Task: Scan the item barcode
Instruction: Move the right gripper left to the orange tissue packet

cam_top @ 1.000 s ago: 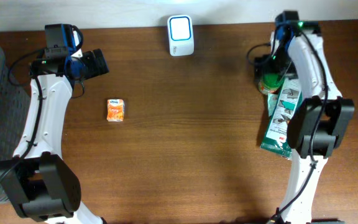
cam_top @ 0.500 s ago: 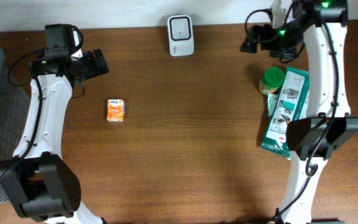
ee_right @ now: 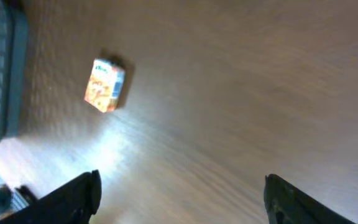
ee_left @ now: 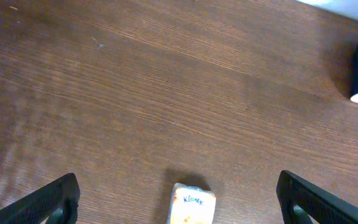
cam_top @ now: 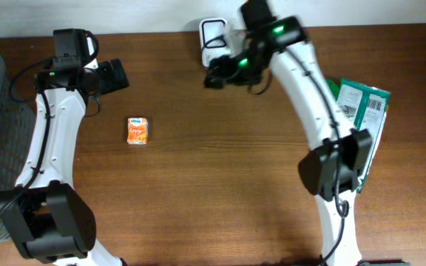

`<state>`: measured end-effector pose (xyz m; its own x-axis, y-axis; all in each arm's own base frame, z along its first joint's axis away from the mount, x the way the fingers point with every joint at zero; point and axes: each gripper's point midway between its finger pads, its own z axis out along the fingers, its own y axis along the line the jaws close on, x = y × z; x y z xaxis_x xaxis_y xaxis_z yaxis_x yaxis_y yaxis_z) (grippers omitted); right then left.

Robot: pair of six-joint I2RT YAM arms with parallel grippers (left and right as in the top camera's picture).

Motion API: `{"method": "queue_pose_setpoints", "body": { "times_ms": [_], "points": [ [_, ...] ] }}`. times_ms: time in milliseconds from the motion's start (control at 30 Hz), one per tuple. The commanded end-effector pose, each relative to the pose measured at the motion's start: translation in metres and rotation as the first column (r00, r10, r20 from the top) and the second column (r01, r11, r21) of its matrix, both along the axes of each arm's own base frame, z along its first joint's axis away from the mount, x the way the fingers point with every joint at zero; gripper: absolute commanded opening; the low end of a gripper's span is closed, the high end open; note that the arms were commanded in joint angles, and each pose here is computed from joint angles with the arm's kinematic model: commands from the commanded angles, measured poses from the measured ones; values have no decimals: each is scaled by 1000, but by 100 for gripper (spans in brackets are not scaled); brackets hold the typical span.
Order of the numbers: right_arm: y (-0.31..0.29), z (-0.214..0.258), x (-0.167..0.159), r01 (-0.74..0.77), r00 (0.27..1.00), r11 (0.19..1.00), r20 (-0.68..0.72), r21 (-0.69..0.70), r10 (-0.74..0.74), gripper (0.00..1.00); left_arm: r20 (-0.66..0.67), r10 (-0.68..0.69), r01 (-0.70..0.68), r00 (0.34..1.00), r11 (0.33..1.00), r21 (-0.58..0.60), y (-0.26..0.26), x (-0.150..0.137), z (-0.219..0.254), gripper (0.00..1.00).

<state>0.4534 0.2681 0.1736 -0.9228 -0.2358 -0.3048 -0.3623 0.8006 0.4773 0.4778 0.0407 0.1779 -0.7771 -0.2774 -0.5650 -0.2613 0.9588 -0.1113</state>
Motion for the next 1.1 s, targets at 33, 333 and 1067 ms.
{"method": "queue_pose_setpoints", "body": {
  "times_ms": [33,333,1067],
  "points": [
    [60,-28,-16,23,999,999,-25,26,-23,68,79,68,-70,995,997,18,37,8,34,99],
    [146,-68,-23,57,979,998,196,-38,-48,67,97,121,-123,988,992,20,63,6,42,99],
    [199,-170,-59,-69,990,995,120,-66,77,49,83,121,-122,989,992,18,63,3,40,99]
  ]
}}
